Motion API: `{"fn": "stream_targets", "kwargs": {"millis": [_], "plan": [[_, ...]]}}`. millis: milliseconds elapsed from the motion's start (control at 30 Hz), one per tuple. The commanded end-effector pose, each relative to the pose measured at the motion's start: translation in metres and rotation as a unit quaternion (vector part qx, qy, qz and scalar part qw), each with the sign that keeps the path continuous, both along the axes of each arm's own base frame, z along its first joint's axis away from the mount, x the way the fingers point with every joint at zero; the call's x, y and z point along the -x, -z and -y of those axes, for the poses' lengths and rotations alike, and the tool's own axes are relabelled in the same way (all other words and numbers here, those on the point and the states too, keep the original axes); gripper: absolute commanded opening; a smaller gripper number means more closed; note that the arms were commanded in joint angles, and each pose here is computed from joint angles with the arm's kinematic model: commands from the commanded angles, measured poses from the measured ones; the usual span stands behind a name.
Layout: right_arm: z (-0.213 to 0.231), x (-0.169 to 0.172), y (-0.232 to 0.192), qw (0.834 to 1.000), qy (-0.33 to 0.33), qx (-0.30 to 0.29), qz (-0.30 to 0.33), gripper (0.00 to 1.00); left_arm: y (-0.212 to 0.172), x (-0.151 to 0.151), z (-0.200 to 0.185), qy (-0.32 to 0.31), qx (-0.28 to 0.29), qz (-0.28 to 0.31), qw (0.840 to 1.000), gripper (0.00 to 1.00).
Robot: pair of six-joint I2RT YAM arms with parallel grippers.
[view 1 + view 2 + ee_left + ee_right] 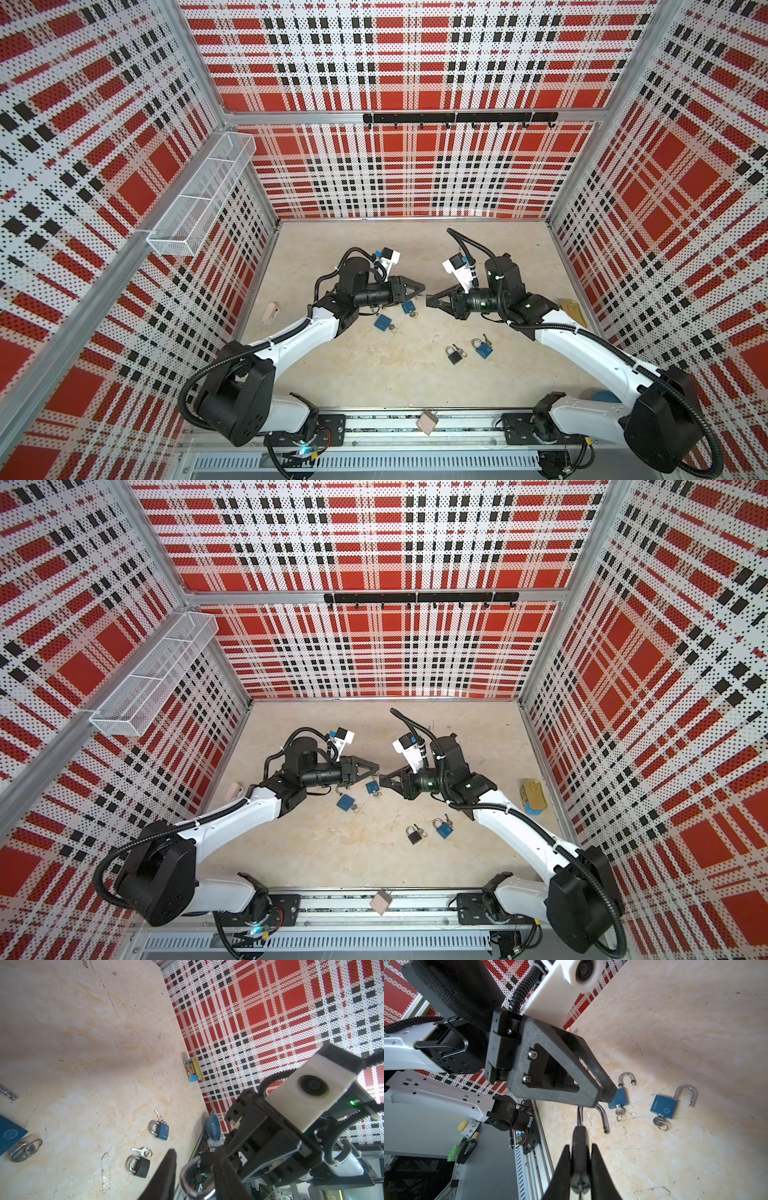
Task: Lock with the key
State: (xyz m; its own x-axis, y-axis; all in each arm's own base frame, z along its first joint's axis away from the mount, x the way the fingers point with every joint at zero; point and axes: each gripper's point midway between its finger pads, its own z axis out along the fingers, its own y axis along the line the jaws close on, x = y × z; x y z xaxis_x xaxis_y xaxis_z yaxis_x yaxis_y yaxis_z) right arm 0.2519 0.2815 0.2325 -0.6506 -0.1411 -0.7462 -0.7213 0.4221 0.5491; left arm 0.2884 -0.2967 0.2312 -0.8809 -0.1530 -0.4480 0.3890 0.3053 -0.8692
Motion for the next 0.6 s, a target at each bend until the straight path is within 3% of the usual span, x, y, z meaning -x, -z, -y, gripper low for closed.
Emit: {"fn": "stream_targets", "kwargs": {"millis": [0, 567], "plan": [[-0.0052, -0.0059, -0.0326, 0.998, -0.002, -0.029, 0.047, 0.0, -0.0199, 0.0049, -0.0031, 0.007, 0.026, 0.024, 0.999, 0.33], [-0.005, -0.0113, -0.0366, 0.998, 0.007, -0.03, 0.049, 0.0, -0.014, 0.0146, 0.0018, 0.031, 0.027, 0.015, 0.999, 0.32]]}}
